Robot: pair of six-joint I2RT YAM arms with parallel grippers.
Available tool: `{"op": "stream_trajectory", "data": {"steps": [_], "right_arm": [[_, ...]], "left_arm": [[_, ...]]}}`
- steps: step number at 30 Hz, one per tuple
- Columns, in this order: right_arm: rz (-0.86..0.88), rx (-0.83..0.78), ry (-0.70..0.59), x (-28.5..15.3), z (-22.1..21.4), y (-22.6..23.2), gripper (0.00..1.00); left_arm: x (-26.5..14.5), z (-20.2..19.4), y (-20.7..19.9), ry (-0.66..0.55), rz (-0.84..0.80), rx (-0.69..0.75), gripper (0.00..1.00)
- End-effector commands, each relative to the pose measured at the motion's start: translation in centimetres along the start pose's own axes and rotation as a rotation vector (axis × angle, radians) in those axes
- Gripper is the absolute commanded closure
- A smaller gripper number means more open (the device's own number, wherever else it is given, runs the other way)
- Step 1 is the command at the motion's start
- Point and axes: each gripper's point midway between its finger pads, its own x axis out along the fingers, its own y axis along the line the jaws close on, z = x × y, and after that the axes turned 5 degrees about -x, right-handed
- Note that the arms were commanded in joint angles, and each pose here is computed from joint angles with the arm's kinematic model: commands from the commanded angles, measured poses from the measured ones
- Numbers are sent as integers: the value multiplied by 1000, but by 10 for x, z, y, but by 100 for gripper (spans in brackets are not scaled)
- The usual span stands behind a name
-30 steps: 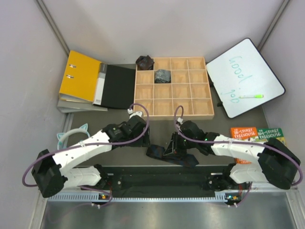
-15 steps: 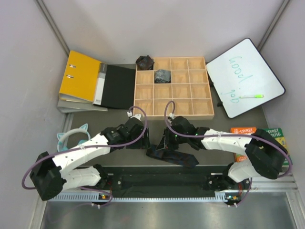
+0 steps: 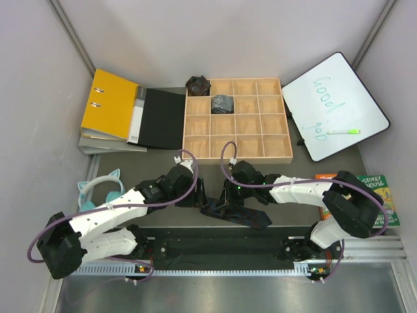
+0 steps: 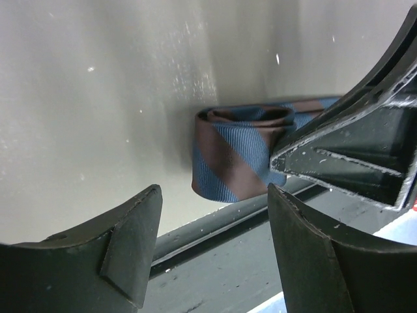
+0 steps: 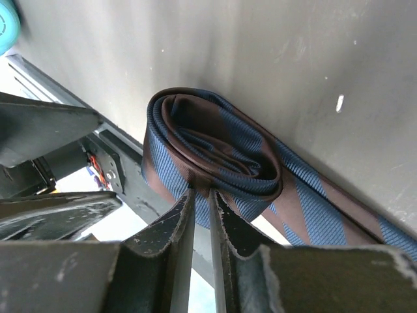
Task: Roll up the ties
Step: Roll the tie at the center of the board.
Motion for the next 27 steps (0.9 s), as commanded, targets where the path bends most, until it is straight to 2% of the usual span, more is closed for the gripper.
{"op": "stream_trajectory", "data": {"steps": [1,10,23,26,27], "right_arm": [[-31,-21,-28,3,7,-12,84],[-40,-25,-20,4,2,-18,84],[-46,-28,-11,5,-1,-22,84],[-48,-27,-9,6,-1,-22,84],[-48,-27,-9,6,-1,-22,84]], "left_arm": [[2,3,-14,-24,-93,-4,30],[18,-10,-12,13,-130,0,31],[46,-26,6,27,-112,-17,42],[49,-29,6,33,-124,-24,47],[49,-32,4,51,-137,-27,54]]}}
